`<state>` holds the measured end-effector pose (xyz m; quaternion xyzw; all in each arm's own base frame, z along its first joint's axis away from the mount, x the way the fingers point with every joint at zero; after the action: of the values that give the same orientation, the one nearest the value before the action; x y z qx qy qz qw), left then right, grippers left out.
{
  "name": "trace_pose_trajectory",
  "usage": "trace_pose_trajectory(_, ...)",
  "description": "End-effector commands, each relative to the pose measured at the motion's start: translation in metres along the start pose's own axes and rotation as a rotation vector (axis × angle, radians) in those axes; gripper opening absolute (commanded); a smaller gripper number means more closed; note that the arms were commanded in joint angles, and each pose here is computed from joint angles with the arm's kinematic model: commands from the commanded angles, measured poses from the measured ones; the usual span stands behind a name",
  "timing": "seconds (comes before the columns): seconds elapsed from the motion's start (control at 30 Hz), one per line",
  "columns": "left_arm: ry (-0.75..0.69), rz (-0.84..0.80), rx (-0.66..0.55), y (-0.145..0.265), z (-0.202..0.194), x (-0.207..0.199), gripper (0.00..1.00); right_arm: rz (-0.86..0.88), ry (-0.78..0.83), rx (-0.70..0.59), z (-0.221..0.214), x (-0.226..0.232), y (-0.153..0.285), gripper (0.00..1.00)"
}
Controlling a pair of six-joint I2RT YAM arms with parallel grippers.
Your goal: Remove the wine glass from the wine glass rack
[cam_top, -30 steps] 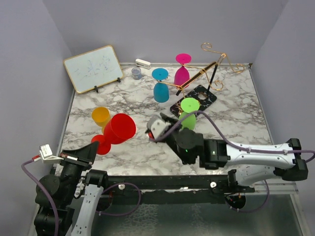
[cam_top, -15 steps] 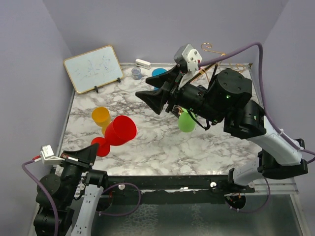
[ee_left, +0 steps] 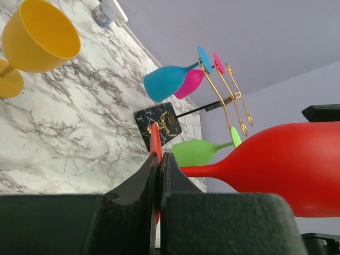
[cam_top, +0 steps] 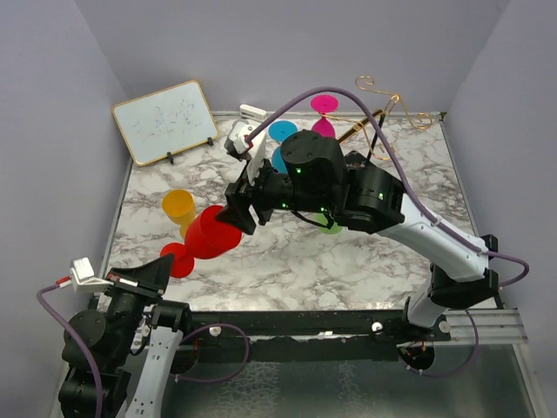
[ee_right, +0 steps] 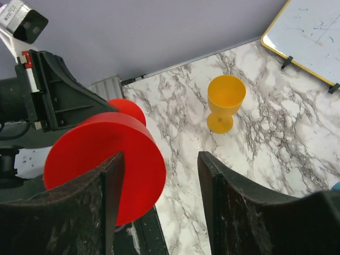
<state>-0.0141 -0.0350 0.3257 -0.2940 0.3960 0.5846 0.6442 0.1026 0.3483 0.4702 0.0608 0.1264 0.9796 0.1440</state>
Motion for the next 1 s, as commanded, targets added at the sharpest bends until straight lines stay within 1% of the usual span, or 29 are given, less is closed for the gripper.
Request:
trace_pose_trajectory(0.0,-0.005,-0.013,-0.001,0.005,0.002,-0.005,0.0,0.047,-0.019,0.017,-0.002,-0.004,0.005,0.57)
trace_pose_trajectory(0.17,-0.006,-0.012,-0.002,0.005,0.002,-0.004,0.0,0.065,-0.024,0.047,-0.011,-0.009,-0.003,0.56)
trace_pose_trajectory(0.23,-0.005,-0.013,-0.001,0.004,0.002,-0.004,0.0,0.089,-0.026,0.062,-0.015,-0.008,-0.008,0.54)
trace_pose_trajectory(0.27,-0.006,-0.011,-0.001,0.004,0.002,-0.004,0.0,0.106,-0.026,0.068,-0.017,-0.008,-0.01,0.51)
trace_pose_trajectory(0.33,-0.006,-0.006,0.001,0.002,0.001,-0.003,0.0,0.139,-0.02,0.084,-0.021,-0.006,-0.016,0.41)
trace_pose_trajectory(0.4,-0.006,0.0,0.003,0.001,0.001,-0.001,0.0,0.156,-0.015,0.098,-0.024,-0.006,-0.021,0.21)
trace_pose_trajectory(0.43,-0.006,0.004,0.005,0.0,0.0,-0.001,0.0,0.159,-0.012,0.101,-0.024,-0.006,-0.022,0.13)
trace_pose_trajectory(0.47,-0.009,0.011,0.007,0.0,0.0,0.001,0.0,0.156,-0.009,0.103,-0.025,-0.007,-0.023,0.08)
trace_pose_trajectory(0.5,-0.012,0.02,0.007,-0.001,0.0,0.002,0.0,0.148,-0.008,0.106,-0.025,-0.007,-0.024,0.05)
trace_pose_trajectory(0.53,-0.014,0.035,0.008,-0.002,-0.001,0.003,0.03,0.135,-0.006,0.106,-0.026,-0.008,-0.025,0.03)
trace_pose_trajectory(0.57,-0.021,0.055,0.01,-0.003,-0.001,0.006,0.1,0.12,-0.005,0.105,-0.025,-0.009,-0.025,0.01)
trace_pose_trajectory(0.7,-0.064,0.178,0.012,-0.008,-0.001,0.018,0.45,0.069,-0.002,0.093,-0.024,-0.014,-0.024,0.01)
trace_pose_trajectory(0.73,-0.073,0.207,0.01,-0.009,-0.001,0.02,0.52,0.054,-0.001,0.09,-0.023,-0.015,-0.023,0.01)
trace_pose_trajectory(0.83,-0.089,0.296,-0.008,-0.011,0.0,0.029,0.62,-0.013,0.001,0.072,-0.021,-0.02,-0.018,0.01)
trace_pose_trajectory(0.87,-0.092,0.324,-0.016,-0.011,0.0,0.032,0.64,-0.039,0.002,0.068,-0.021,-0.023,-0.017,0.01)
trace_pose_trajectory(0.97,-0.106,0.398,-0.03,-0.015,0.002,0.037,0.66,-0.134,0.005,0.076,-0.025,-0.033,-0.019,0.01)
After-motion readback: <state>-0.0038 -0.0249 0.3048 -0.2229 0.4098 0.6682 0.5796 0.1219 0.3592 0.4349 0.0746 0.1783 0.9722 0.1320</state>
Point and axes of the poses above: each gripper's point midway between its finger pads, its own y axis back along the fingers, its own x axis along the line the jaws close on, z = x × y, the point moved 10 cm from there along y, back along the fingers
